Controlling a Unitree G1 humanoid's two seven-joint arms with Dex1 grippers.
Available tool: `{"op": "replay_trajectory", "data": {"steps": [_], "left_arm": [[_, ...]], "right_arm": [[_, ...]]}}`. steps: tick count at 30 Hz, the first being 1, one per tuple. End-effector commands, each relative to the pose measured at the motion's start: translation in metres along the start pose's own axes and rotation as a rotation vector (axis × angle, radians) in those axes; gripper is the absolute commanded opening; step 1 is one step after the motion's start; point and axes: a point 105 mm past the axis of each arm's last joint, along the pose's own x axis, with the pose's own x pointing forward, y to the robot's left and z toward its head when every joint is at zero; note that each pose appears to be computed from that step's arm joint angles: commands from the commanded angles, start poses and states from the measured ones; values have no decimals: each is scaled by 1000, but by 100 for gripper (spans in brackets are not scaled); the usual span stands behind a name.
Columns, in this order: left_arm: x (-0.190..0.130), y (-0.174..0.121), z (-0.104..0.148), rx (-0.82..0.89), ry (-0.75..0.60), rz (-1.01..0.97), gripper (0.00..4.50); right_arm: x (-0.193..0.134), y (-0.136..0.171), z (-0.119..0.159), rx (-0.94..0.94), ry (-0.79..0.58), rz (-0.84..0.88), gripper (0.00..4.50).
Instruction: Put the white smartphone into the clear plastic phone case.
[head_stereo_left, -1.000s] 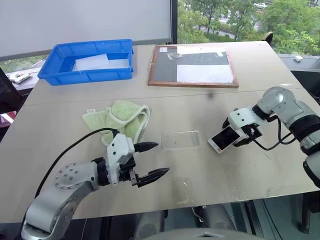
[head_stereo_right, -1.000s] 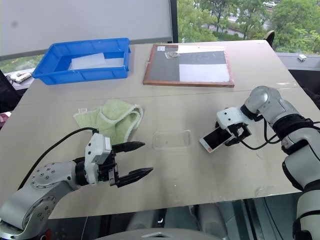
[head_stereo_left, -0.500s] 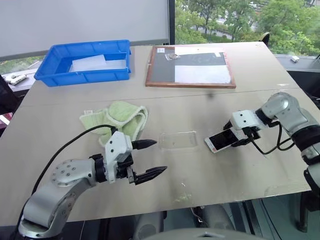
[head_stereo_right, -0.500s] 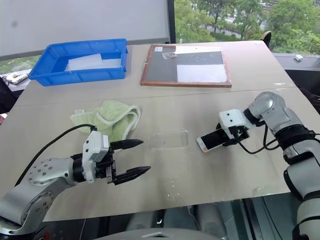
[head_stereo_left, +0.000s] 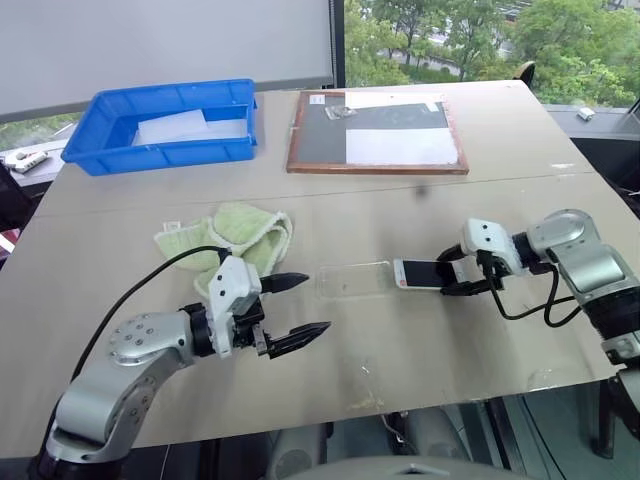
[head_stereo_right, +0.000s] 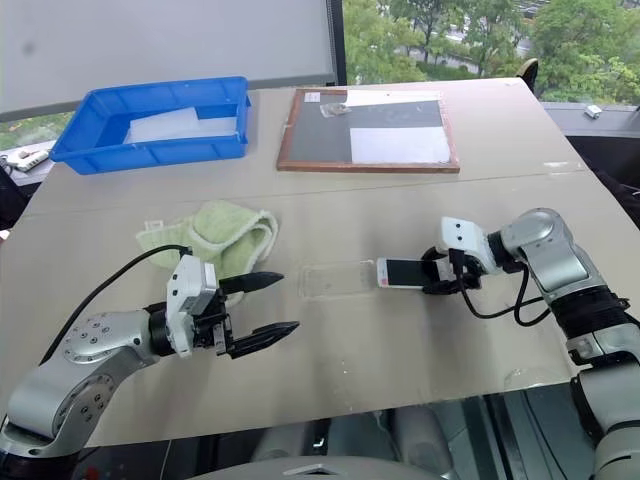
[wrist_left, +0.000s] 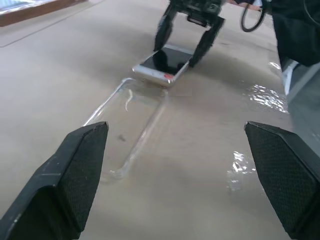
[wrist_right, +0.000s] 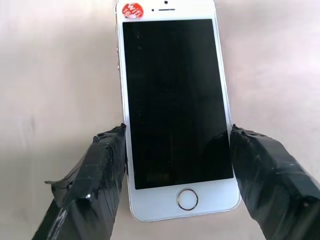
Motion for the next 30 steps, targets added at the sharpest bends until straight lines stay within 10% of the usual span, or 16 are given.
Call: {"op": "replay_trajectory", "data": {"steps": [1, 9, 30], "left_arm": [[1, 2, 4, 39, -21, 4, 450], [-2, 12, 1, 33, -14, -17, 450], [-16, 34, -14, 50, 54, -17, 450]], "right_arm": [[-18, -8, 40, -27, -97, -143, 277], [-6, 9, 79, -134, -82, -123, 277], [54, 14, 80, -429, 292, -82, 277]]}}
